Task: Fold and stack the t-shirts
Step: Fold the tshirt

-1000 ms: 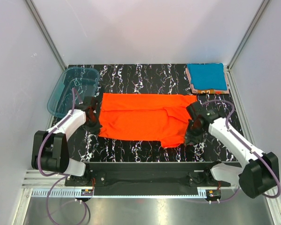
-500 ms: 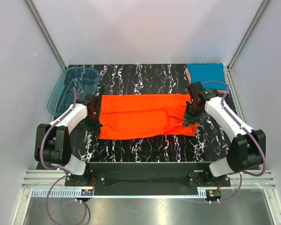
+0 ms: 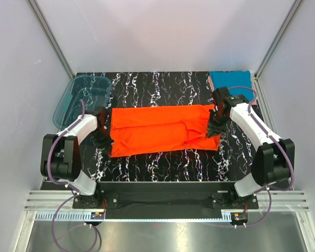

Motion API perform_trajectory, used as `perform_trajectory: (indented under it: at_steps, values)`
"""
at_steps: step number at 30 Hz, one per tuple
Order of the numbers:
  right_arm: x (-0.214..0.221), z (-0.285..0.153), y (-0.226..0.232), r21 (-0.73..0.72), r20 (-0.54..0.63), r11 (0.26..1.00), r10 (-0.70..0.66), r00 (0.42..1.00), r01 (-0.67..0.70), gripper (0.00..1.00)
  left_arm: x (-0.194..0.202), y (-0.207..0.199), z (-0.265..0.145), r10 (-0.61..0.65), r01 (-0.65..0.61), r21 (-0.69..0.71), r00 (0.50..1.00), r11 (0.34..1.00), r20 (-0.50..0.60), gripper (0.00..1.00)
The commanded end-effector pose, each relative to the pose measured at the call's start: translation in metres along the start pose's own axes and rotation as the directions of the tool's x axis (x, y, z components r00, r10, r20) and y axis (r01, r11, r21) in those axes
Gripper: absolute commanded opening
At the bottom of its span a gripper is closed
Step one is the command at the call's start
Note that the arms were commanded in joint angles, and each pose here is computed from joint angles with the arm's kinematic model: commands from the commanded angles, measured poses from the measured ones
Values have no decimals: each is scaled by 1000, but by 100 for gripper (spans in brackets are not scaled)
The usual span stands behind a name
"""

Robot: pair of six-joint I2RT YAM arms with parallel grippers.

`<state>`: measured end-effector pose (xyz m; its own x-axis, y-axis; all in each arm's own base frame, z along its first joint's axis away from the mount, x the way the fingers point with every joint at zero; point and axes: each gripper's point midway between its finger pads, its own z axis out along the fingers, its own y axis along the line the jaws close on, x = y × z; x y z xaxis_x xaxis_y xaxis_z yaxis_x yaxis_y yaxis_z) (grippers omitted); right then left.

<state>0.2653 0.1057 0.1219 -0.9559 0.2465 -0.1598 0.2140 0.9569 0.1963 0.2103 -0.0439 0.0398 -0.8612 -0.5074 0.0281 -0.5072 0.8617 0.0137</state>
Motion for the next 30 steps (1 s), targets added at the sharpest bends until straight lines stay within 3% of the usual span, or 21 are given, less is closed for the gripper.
perform_trajectory:
  at_steps: [1,7,30]
  values:
    - [-32,-11,11,-39,68,999,-33,997,36,0,-13,-17,-8,37,-37,54,999,998,2,0]
    - [-67,-11,14,-37,97,998,-53,994,57,0,-33,-30,-27,17,-21,78,999,997,47,0]
    - [-135,25,25,-66,88,997,-35,996,41,0,-88,-60,-30,-33,34,37,999,999,-17,0]
